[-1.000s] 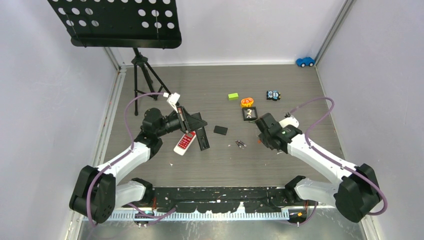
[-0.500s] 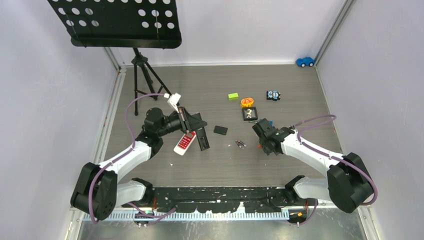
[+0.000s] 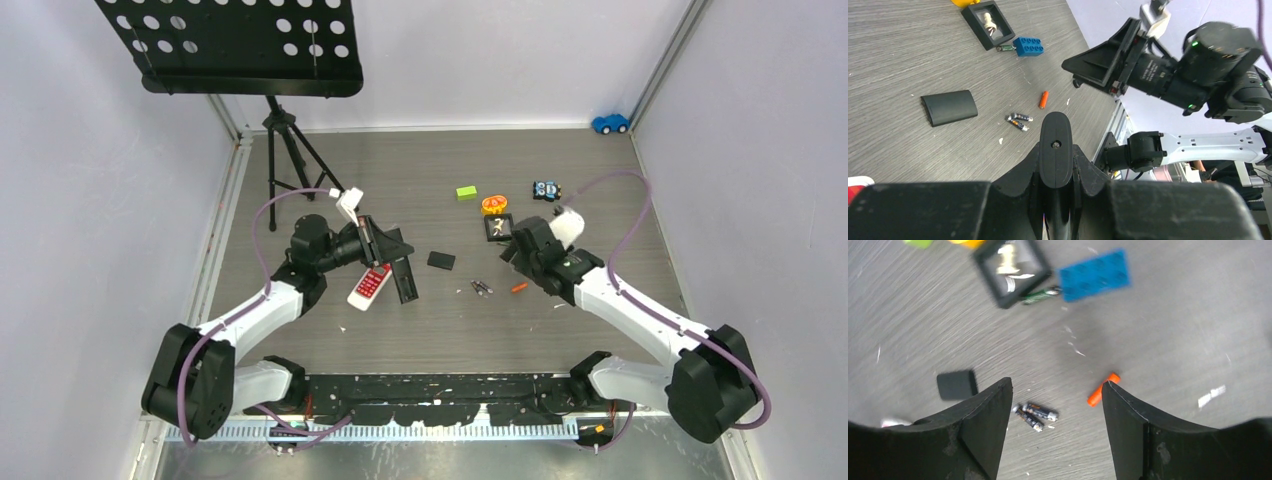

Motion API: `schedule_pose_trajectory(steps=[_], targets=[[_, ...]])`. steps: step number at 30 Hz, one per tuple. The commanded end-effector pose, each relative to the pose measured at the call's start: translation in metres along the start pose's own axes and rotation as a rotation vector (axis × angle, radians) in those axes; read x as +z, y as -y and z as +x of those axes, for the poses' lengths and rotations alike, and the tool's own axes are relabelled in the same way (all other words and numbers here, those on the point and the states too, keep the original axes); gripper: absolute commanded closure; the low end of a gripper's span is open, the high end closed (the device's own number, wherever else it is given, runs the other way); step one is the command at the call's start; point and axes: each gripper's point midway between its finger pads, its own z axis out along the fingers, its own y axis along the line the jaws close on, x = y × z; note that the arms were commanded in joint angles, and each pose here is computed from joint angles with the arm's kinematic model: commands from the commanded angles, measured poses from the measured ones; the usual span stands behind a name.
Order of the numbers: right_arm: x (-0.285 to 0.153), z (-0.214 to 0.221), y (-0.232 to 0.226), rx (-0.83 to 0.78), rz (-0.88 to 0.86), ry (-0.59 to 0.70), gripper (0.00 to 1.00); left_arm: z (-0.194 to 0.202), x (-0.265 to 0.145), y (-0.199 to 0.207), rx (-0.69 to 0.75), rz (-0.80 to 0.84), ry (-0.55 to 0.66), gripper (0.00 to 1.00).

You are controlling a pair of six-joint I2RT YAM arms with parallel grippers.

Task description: Load the batteries into the remote control

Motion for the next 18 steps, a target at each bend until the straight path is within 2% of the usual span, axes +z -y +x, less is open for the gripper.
schedule_pose_trajectory(steps=[1,5,7,10,13,15,18], targets=[[-0.024,-0.032,-0.069,-0.625,-0.364,0.114,0.30,-0.019,0.000,0.016,0.075,0.021,0.042,1.00],[-0.031,-0.035,-0.073,-0.967,-0.416,0.112,0.27,-0.019,-0.005,0.019,0.078,0.008,0.038,1.00],[-0.025,-0.037,-0.064,-1.128,-0.363,0.079,0.26,-0.019,-0.008,0.021,0.079,0.005,0.042,1.00],[-0.006,-0.039,-0.043,-1.367,-0.210,-0.028,0.26,-0.018,-0.012,0.021,0.078,-0.002,0.054,1.00],[0.009,-0.021,-0.011,-1.587,-0.122,-0.242,0.30,-0.016,-0.014,0.023,0.087,0.002,0.044,1.00],[0.008,-0.010,0.000,-1.672,-0.160,-0.338,0.30,-0.014,-0.014,0.027,0.094,0.019,0.027,1.00],[0.004,-0.001,-0.005,-1.677,-0.244,-0.356,0.30,-0.011,-0.014,0.028,0.098,0.028,0.011,1.00]])
